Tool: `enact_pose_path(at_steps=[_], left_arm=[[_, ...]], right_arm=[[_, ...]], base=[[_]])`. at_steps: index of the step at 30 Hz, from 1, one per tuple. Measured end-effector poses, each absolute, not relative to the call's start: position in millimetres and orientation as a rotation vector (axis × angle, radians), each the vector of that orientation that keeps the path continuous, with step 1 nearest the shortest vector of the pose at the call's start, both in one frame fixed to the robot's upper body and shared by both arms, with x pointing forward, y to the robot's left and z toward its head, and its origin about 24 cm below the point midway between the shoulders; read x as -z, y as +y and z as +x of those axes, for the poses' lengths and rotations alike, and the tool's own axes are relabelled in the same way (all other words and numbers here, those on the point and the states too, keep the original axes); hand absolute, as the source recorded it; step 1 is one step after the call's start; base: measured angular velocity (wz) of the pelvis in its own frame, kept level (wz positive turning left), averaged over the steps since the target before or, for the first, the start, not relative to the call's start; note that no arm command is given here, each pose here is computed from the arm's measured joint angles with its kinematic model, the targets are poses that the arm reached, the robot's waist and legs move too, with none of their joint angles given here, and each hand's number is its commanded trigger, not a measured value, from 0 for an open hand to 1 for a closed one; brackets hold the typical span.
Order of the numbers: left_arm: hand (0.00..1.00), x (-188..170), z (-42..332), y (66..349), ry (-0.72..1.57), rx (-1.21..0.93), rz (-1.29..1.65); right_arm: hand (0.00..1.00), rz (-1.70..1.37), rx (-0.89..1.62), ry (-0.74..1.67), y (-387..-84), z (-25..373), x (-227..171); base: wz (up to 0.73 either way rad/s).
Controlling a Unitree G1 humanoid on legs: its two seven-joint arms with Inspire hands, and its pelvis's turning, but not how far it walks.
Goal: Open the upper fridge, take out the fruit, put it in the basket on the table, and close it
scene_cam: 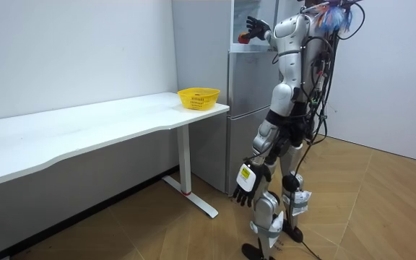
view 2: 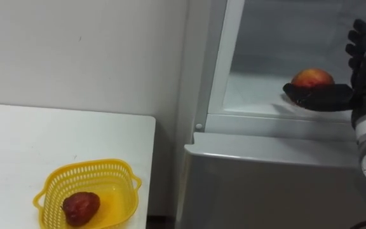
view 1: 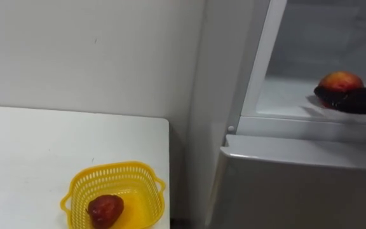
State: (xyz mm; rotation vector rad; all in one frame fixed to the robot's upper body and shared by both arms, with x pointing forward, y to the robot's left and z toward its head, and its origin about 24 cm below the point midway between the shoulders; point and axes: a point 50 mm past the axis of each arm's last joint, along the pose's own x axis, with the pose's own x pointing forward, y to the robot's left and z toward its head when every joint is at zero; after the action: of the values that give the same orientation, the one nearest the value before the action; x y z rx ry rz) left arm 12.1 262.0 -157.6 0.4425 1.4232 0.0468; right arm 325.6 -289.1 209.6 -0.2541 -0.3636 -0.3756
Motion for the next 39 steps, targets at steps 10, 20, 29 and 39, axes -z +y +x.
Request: enact_pose_path(at_steps=[10,20,29,39], left_arm=[[0.0,158,11,262,1.438,-0.038,0.428],[0.0,158,11,261,1.447,-0.023,0.414],[0.0,158,11,261,1.453,-0.023,0.413],[0.0,158,10,261,1.464,-0.022,0.41]], right_arm=[[0.0,-0.266,0.357,-0.313,-293,326,-198],[0.0,-0.255,0.343,-0.285,-295,327,-192],[1.0,-0.245,0.303,-0.245,-298,329,-185],[1.0,-0.246,0.258,-0.227,-298,332,-183]], base=[[0.0],[0.0],[0.0],[0.0]])
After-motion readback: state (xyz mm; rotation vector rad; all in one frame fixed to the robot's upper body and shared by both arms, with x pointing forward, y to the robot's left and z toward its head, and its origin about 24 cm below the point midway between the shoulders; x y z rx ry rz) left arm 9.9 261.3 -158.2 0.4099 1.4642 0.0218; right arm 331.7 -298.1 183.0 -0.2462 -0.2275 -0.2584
